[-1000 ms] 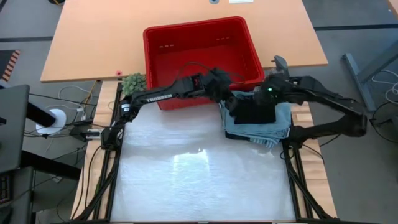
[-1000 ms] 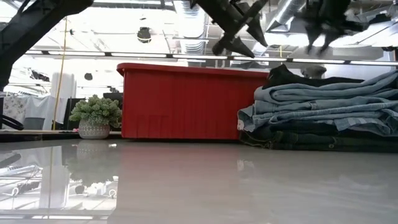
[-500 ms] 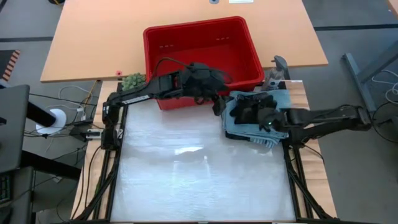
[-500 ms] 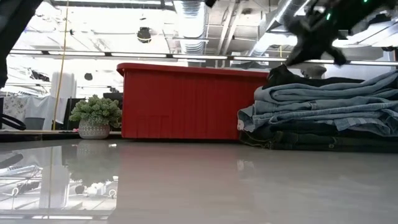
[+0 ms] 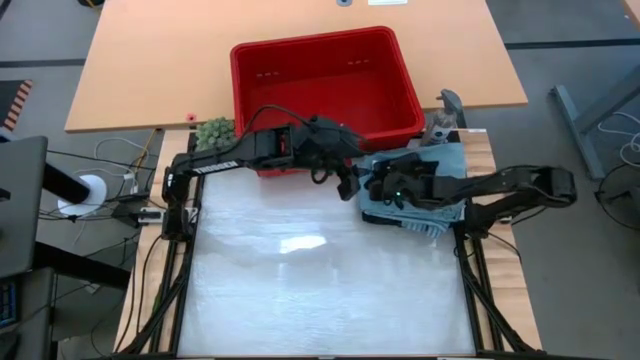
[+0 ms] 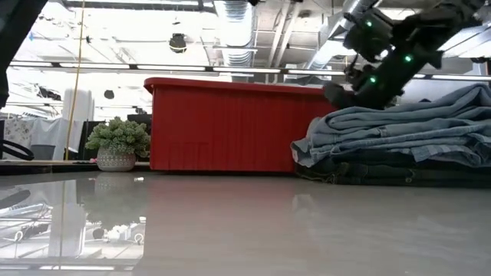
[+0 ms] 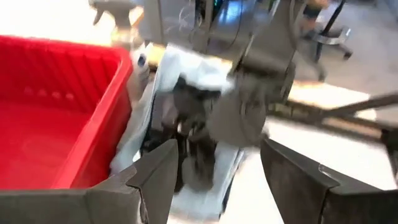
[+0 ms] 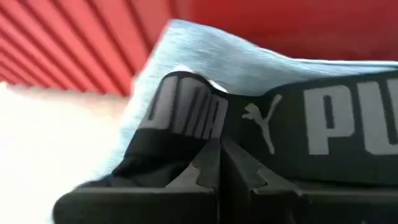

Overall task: Fold Laundry from Bin
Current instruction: Stack the folded black boxer short on top of the folded blue pants, then put the stacked clothes into the red laundry bin

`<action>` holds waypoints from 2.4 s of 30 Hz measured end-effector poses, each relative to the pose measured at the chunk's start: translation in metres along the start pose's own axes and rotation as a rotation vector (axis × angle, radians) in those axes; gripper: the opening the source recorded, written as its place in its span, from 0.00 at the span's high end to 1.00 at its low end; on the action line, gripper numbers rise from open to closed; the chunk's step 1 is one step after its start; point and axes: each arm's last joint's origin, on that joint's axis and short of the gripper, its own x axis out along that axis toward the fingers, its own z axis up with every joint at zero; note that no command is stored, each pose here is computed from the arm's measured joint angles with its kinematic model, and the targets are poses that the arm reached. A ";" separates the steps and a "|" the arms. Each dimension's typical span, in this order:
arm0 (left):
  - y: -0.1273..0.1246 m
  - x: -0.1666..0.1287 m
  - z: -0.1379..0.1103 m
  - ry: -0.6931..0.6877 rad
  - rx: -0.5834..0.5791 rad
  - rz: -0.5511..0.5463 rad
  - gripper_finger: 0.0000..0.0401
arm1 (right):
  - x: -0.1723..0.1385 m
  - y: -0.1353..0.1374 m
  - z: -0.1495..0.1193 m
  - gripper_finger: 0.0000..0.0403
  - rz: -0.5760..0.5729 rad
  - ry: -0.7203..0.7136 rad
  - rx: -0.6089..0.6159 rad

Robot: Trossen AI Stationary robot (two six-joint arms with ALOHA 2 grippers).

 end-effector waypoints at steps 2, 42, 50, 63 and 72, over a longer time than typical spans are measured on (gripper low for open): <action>0.001 -0.005 -0.003 0.047 0.007 0.015 0.46 | -0.003 0.006 0.010 0.89 0.034 -0.001 -0.008; 0.000 0.144 -0.263 0.038 -0.878 -0.234 0.27 | -0.180 -0.092 0.107 0.51 0.232 -0.062 0.041; -0.006 0.190 -0.252 0.177 -0.759 -0.074 0.26 | -0.181 -0.091 0.108 0.51 0.265 -0.052 0.073; -0.011 0.211 -0.248 0.164 -0.904 0.093 0.43 | -0.181 -0.089 0.109 0.53 0.299 -0.043 0.080; -0.010 0.211 -0.250 0.182 -0.901 0.100 0.97 | -0.181 -0.089 0.109 0.57 0.301 -0.041 0.080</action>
